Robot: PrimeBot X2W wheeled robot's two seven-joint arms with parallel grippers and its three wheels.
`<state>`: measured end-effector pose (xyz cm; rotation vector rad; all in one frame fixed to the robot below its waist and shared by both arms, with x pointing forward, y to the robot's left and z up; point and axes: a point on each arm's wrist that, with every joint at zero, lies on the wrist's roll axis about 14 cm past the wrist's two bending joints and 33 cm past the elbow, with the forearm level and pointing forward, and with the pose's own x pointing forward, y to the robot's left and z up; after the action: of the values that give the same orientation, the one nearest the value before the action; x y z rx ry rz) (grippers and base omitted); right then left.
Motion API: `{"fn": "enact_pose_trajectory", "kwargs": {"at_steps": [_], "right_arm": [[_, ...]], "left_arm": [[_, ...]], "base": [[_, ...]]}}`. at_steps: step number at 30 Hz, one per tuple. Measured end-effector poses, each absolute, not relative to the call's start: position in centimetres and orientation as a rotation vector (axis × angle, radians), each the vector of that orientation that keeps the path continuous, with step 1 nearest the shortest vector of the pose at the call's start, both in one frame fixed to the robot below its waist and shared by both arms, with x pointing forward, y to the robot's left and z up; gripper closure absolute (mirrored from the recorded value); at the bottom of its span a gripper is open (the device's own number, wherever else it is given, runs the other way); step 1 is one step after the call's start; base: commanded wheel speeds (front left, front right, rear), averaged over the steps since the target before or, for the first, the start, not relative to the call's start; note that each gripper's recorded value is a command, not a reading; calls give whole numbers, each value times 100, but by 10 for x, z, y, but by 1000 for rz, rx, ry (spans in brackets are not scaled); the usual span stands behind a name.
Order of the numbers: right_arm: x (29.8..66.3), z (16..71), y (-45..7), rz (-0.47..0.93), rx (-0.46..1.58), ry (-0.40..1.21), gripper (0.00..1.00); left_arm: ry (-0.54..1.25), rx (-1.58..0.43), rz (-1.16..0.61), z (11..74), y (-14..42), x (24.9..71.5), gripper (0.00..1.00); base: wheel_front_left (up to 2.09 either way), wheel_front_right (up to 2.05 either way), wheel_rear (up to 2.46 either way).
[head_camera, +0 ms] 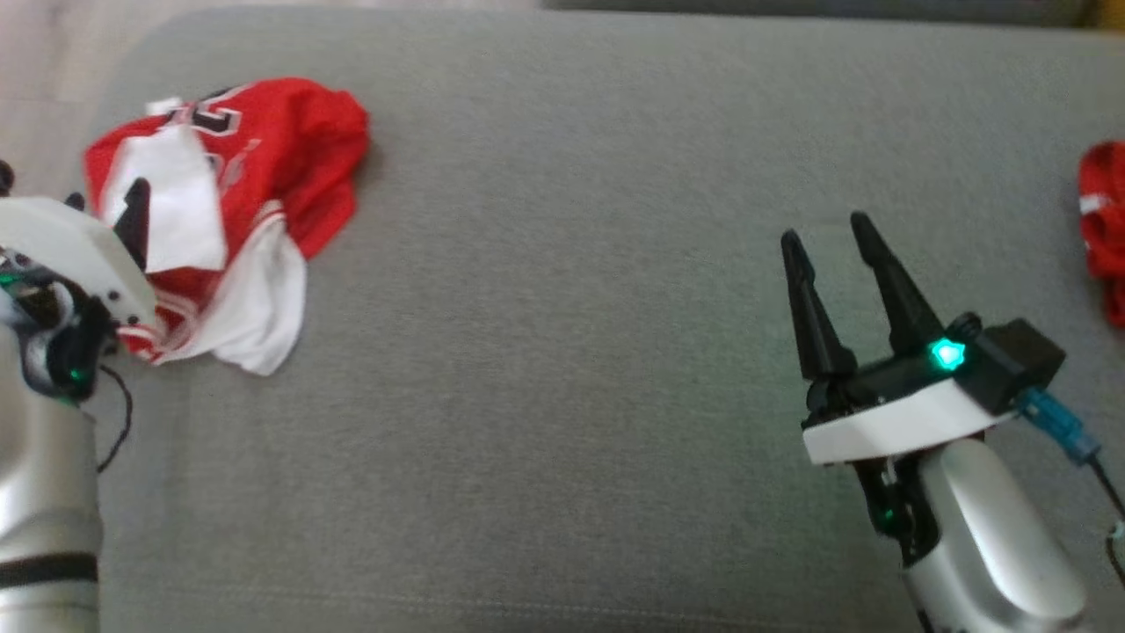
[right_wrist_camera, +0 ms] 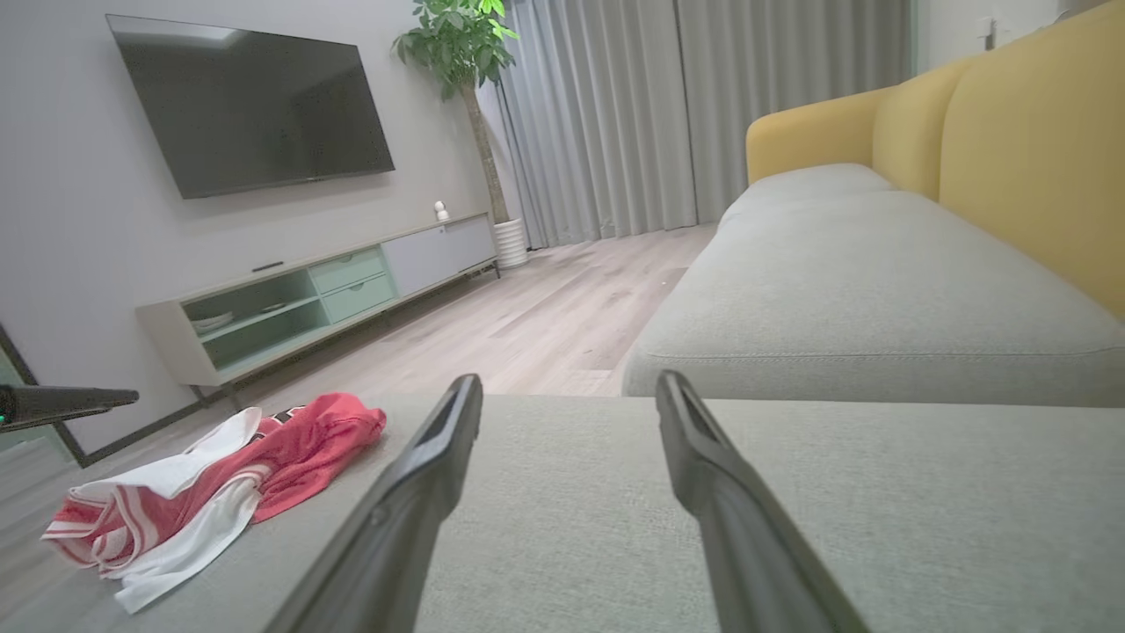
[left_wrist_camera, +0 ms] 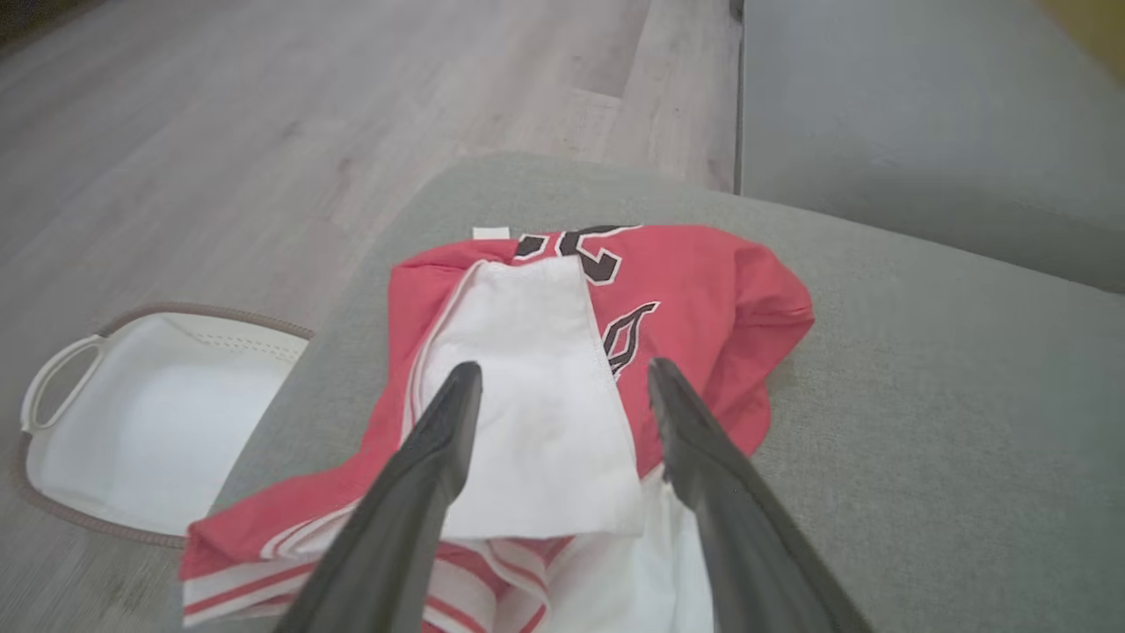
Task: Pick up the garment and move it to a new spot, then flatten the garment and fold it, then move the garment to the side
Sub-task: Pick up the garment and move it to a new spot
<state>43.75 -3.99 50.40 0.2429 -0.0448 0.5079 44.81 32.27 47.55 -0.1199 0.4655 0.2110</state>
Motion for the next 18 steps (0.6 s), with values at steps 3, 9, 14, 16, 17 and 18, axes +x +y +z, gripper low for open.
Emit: {"fn": "enact_pose_trajectory", "kwargs": {"at_steps": [3, 9, 14, 16, 17, 18], "right_arm": [[445, 499, -55, 474, 237, -39, 0], [451, 484, -79, 412, 231, -8, 0], [452, 475, -94, 370, 224, 12, 0], [452, 473, -97, 361, 223, 16, 0], [453, 473, -98, 359, 223, 14, 0], [453, 475, -98, 359, 223, 11, 0]], "left_arm": [[529, -128, 197, 456, 316, 466, 0], [782, -145, 215, 386, 308, 466, 0], [939, -136, 214, 347, 304, 455, 0], [950, -134, 226, 347, 307, 457, 0], [951, -135, 229, 347, 307, 457, 35], [950, -135, 232, 348, 308, 456, 73]], "base": [[0, 0, 0], [0, 0, 0], [0, 0, 0], [0, 0, 0], [0, 0, 0], [0, 0, 0]]}}
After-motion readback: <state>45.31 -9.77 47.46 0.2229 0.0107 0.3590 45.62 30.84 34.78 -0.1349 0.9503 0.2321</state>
